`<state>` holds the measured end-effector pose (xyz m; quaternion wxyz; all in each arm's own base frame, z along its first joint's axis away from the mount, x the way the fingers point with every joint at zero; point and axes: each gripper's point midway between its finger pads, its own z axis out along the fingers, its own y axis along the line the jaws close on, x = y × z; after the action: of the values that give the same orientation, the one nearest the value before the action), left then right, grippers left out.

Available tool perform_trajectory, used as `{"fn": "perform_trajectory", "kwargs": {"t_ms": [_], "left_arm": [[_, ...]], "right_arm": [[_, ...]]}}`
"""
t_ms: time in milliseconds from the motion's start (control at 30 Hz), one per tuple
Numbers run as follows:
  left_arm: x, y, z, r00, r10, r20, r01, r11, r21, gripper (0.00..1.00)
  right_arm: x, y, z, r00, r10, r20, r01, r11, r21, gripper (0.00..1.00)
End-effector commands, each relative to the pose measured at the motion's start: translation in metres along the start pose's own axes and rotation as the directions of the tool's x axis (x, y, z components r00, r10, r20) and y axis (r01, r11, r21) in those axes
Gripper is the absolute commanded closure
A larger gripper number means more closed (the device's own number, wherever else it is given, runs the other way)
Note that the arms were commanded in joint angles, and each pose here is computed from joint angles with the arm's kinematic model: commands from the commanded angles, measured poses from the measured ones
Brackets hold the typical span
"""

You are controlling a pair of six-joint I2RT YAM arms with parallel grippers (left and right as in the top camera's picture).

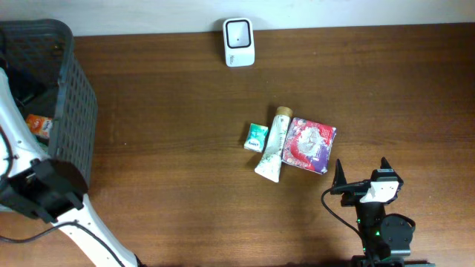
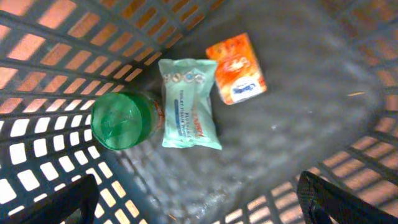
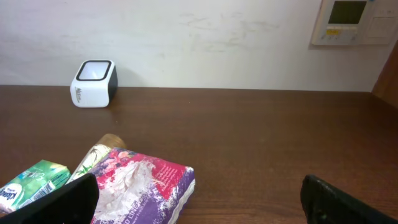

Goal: Scan the item barcode
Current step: 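Move the left gripper back over the basket toward the remaining items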

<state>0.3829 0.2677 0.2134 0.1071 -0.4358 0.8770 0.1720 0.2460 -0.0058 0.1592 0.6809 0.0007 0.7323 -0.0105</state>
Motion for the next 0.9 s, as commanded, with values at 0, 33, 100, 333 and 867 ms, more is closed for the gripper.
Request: {"fn": "perform_trajectory", "kwargs": {"t_ms": [0,33,100,333,867], "left_arm": [[0.0,0.015,0.04,0.997,-0.031,-0.069,0.026,0.997,-0.068,0.01],[0.0,0.016,0.052,0.995,-0.036,-0.088,0.029,0.997,-0.078,0.01],[0.003,0.013,0.069,0.993,-0.025,-0.117,0.015,0.996,-0.088,0.01],[0.015,-0.002,0.114,0.979,0.029,-0.202,-0.049,0.994,-0.093,0.26],[0.013,0.008,0.013,0.993,0.007,-0.116,0.003,0.997,0.082,0.21]], "right_arm": [[0.003,-0.002,0.0,1.0,-0.002,-0.004,0.002,1.0,0.008,0.01],[0.003,-0.002,0.0,1.0,-0.002,-0.004,0.002,1.0,0.008,0.01],[0.003,-0.002,0.0,1.0,-0.002,-0.004,0.002,1.0,0.008,0.01],[0.003,-0.002,0.0,1.0,-0.002,-0.004,0.002,1.0,0.008,0.01],[0.003,-0.002,0.0,1.0,-0.002,-0.004,0.002,1.0,0.008,0.01]]}}
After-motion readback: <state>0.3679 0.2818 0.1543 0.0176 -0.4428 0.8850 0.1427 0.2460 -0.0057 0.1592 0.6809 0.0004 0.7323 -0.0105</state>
